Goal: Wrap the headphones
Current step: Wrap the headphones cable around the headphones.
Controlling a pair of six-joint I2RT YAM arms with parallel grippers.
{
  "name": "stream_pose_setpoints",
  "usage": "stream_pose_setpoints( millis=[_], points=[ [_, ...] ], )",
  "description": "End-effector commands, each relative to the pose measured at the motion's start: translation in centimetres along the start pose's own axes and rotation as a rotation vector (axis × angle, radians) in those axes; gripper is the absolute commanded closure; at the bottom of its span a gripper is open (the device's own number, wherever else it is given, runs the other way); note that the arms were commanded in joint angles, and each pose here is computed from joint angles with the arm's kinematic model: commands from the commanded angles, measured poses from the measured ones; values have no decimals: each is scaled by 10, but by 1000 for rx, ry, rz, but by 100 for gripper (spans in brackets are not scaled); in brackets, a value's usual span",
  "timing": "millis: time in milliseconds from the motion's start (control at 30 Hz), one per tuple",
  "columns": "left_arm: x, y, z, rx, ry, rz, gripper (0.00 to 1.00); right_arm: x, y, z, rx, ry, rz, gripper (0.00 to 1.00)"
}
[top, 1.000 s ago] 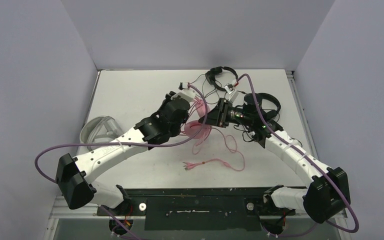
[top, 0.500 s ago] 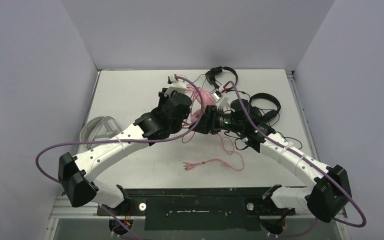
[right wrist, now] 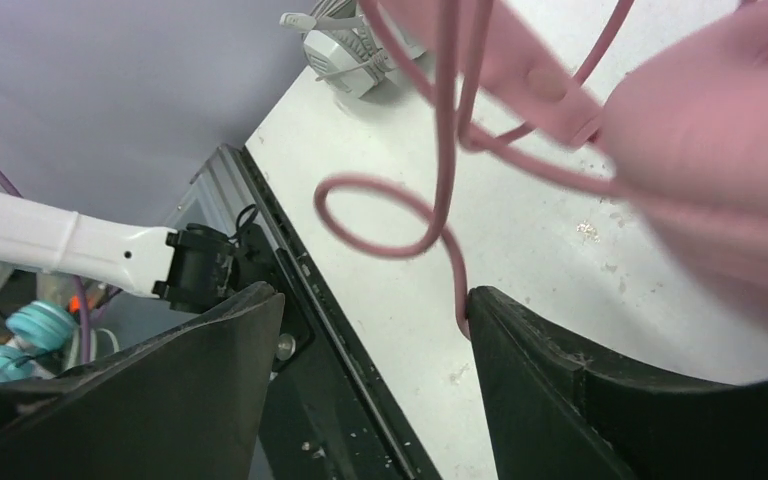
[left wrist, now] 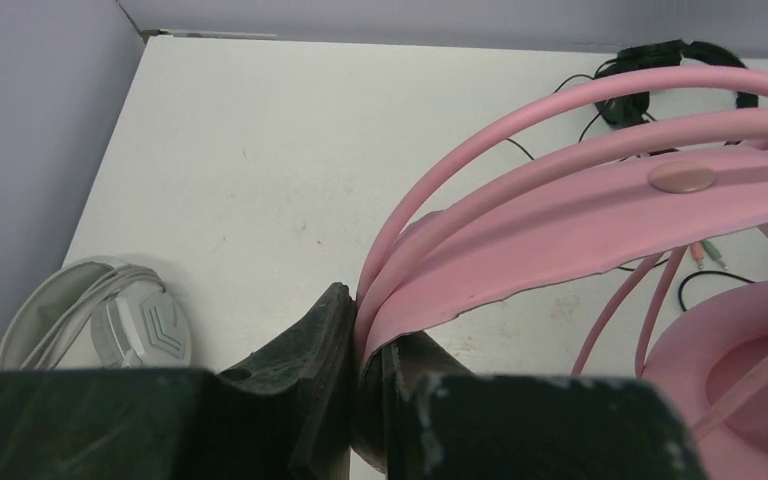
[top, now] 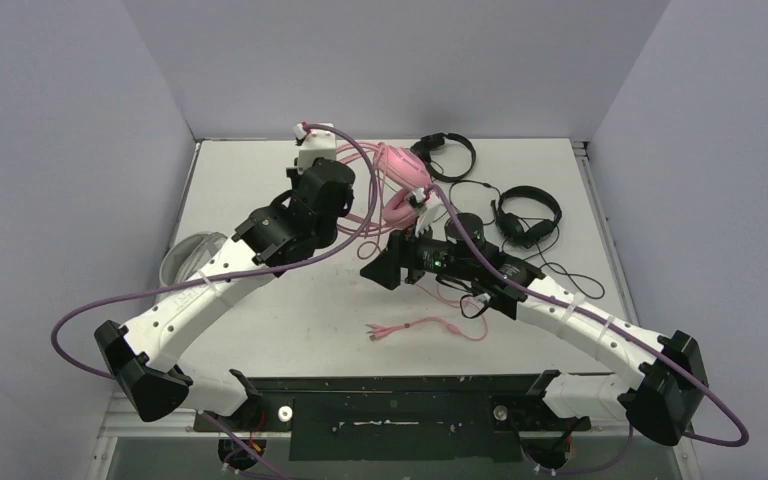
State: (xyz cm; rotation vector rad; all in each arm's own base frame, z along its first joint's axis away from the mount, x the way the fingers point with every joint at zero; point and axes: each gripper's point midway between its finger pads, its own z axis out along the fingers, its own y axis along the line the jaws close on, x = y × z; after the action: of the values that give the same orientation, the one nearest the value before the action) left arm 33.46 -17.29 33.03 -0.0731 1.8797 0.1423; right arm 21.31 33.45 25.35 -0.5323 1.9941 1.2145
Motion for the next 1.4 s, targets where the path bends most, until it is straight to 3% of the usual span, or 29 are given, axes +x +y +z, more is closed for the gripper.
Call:
stream_pose_setpoints(
  millis=[0, 100, 367, 633, 967, 1100, 1233, 1367],
  points=[
    [-69, 11, -21, 64, -125, -308, 100, -7, 16, -10, -41, -136, -170, 28],
    [-72, 17, -16, 58, -113, -318, 100, 2, 16, -19, -45, -217, -235, 19],
    [-89, 31, -27, 79, -101, -369, 100, 15, -10, -42, 73, -304, -422, 18],
    [-106, 39, -45, 127, -89, -420, 100, 22, -33, -37, 137, -304, -501, 36],
    [-108, 41, -47, 127, -72, -422, 100, 4, -20, -51, 109, -407, -570, 33],
    [-106, 38, -46, 137, -58, -430, 100, -1, -30, -64, 167, -418, -593, 23],
    [-109, 38, -51, 161, -59, -446, 100, -7, -48, -63, 214, -416, -606, 2],
    [-114, 40, -57, 175, -58, -453, 100, -14, -71, -51, 268, -424, -618, 0]
  ],
)
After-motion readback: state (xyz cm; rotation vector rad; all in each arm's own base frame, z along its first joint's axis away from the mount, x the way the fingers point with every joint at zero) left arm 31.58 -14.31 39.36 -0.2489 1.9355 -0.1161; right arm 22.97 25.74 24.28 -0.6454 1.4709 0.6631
